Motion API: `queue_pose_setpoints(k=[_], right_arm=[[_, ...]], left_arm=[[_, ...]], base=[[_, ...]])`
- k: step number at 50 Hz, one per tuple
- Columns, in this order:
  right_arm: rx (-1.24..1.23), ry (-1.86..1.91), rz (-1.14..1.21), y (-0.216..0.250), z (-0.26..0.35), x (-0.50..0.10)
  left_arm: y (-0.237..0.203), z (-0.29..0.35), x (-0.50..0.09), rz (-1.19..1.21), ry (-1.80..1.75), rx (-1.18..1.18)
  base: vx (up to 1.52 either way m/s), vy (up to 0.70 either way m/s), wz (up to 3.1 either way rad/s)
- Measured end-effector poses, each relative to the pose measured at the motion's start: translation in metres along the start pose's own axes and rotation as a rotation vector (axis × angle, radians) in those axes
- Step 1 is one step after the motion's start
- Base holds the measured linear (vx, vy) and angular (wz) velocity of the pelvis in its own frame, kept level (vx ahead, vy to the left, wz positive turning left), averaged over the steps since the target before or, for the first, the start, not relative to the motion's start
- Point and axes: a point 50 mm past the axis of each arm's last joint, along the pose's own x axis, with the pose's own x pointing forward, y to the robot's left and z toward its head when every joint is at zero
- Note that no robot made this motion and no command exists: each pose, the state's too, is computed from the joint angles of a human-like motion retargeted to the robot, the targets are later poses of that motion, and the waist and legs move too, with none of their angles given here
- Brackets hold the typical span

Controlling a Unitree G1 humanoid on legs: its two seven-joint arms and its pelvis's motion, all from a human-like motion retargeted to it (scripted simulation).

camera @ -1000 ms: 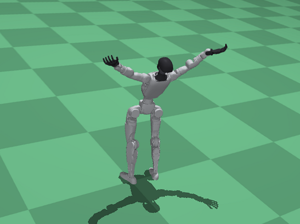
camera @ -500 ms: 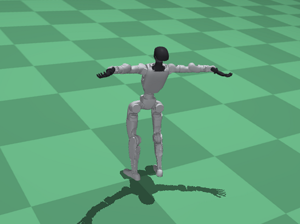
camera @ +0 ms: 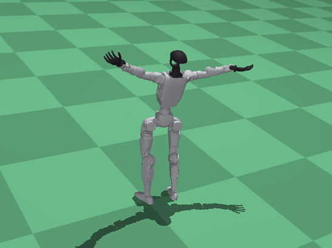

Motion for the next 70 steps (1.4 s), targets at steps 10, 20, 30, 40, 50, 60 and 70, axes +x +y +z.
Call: queue_pose_setpoints(k=[10,20,30,40,50,60,70], right_arm=[[-0.243,-0.055,0.383,0.091,-0.028,-0.042],[-0.741,0.011,1.126,0.105,-0.204,-0.194],[-0.960,0.416,1.482,-0.033,-0.307,-0.320],[-1.373,0.942,1.482,-0.208,-0.333,-0.395],[-1.427,1.230,1.278,-0.280,-0.314,-0.423],[-1.153,1.203,1.399,-0.217,-0.319,-0.458],[-0.516,1.197,1.798,-0.073,-0.285,-0.531]], left_arm=[[-0.171,-0.034,-0.109,-0.645,0.023,-0.172],[-0.203,-0.094,-0.253,-1.171,0.065,-0.154],[-0.179,-0.161,-0.405,-1.473,0.402,-0.088],[-0.032,-0.256,-0.510,-1.647,0.854,0.400],[0.157,-0.283,-0.523,-1.358,1.303,0.833],[0.231,-0.279,-0.486,-1.121,1.403,1.052],[0.169,-0.292,-0.488,-0.983,1.354,0.836]], base=[[-0.17,-0.03,0.40],[-0.16,-0.08,0.18],[-0.09,-0.17,-0.23],[0.01,0.03,-0.09],[0.12,0.10,-0.22],[0.21,0.14,0.15],[0.20,0.11,0.38]])
